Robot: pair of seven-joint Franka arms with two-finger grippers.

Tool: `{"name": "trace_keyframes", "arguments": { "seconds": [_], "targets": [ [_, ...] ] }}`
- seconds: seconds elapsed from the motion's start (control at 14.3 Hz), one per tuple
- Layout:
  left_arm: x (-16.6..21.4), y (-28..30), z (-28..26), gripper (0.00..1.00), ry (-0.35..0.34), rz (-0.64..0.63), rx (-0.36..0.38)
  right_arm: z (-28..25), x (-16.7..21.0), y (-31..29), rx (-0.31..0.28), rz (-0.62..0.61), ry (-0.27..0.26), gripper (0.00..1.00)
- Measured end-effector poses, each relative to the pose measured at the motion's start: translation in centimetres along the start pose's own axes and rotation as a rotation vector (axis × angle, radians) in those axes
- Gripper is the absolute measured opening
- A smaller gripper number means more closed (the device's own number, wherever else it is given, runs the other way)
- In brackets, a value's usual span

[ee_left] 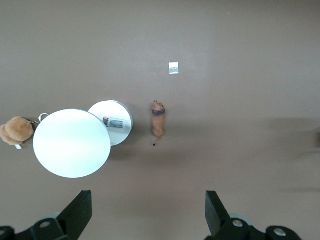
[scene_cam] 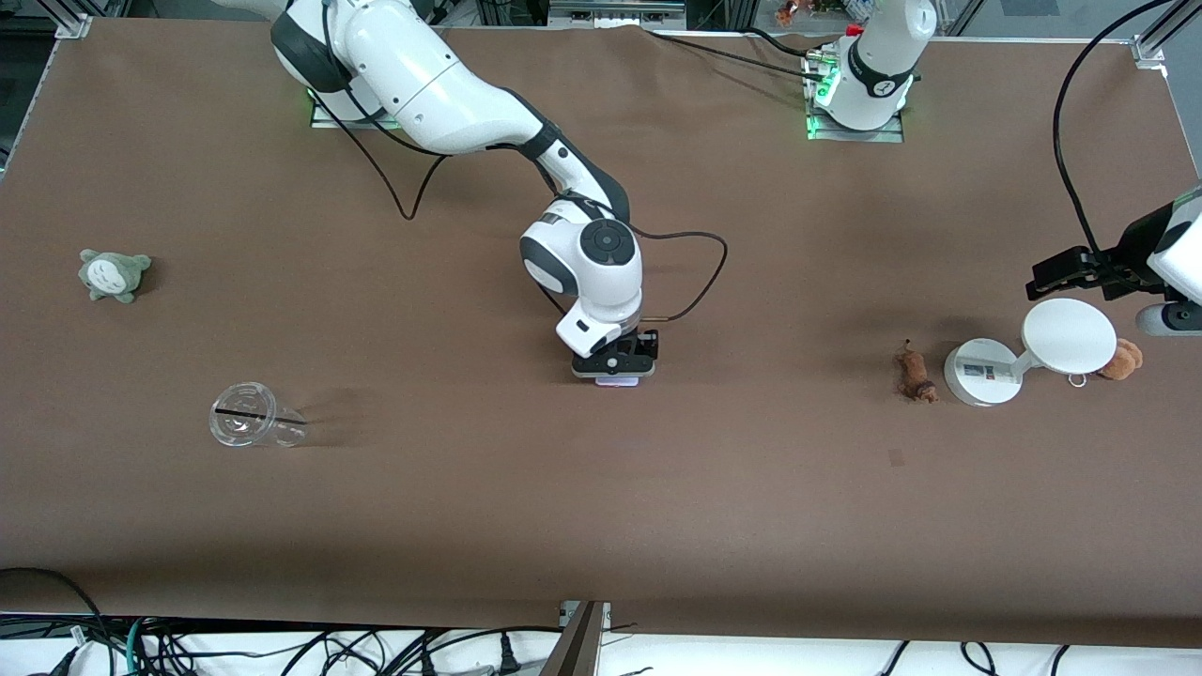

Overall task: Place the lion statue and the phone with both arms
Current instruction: 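Open the left gripper and raise it while the right gripper lifts the phone, then carry the white phone with the right gripper and lower it beside the glass cup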

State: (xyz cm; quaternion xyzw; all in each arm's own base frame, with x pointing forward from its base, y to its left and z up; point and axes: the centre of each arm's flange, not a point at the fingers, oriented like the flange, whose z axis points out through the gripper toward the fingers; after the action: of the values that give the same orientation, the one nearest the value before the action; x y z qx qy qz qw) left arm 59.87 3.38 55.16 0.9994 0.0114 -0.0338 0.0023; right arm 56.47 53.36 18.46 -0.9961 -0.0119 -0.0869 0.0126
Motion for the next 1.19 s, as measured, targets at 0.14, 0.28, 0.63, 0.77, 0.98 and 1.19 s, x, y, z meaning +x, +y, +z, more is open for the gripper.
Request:
{"name": "trace_keyframes", "arguments": {
  "seconds": [0.14, 0.28, 0.63, 0.77, 0.98, 1.19],
  "targets": [
    [0.0, 0.5, 0.0, 1.00, -0.002, 0.013, 0.033, -2.2, 3.2, 3.3, -0.004, -0.051, -0.042, 0.83],
    [-0.1, 0.1, 0.0, 1.00, -0.006, 0.006, 0.038, -4.7, 6.5, 8.5, -0.005, -0.126, -0.070, 0.83],
    [-0.2, -0.9, 0.3, 1.00, -0.024, -0.011, 0.032, -6.7, 10.7, 24.9, -0.026, -0.271, -0.142, 0.83],
    [-0.2, -1.6, 0.4, 1.00, -0.027, -0.025, 0.021, -5.7, 10.5, 30.4, -0.026, -0.292, -0.146, 0.83],
    [-0.2, -1.7, 0.5, 1.00, -0.030, -0.029, 0.018, -2.8, 8.6, 36.3, -0.026, -0.263, -0.129, 0.83],
    [-0.2, -1.5, 0.4, 1.00, -0.027, -0.025, 0.016, -1.0, 7.2, 38.5, -0.005, -0.196, -0.134, 0.83]
  ]
}}
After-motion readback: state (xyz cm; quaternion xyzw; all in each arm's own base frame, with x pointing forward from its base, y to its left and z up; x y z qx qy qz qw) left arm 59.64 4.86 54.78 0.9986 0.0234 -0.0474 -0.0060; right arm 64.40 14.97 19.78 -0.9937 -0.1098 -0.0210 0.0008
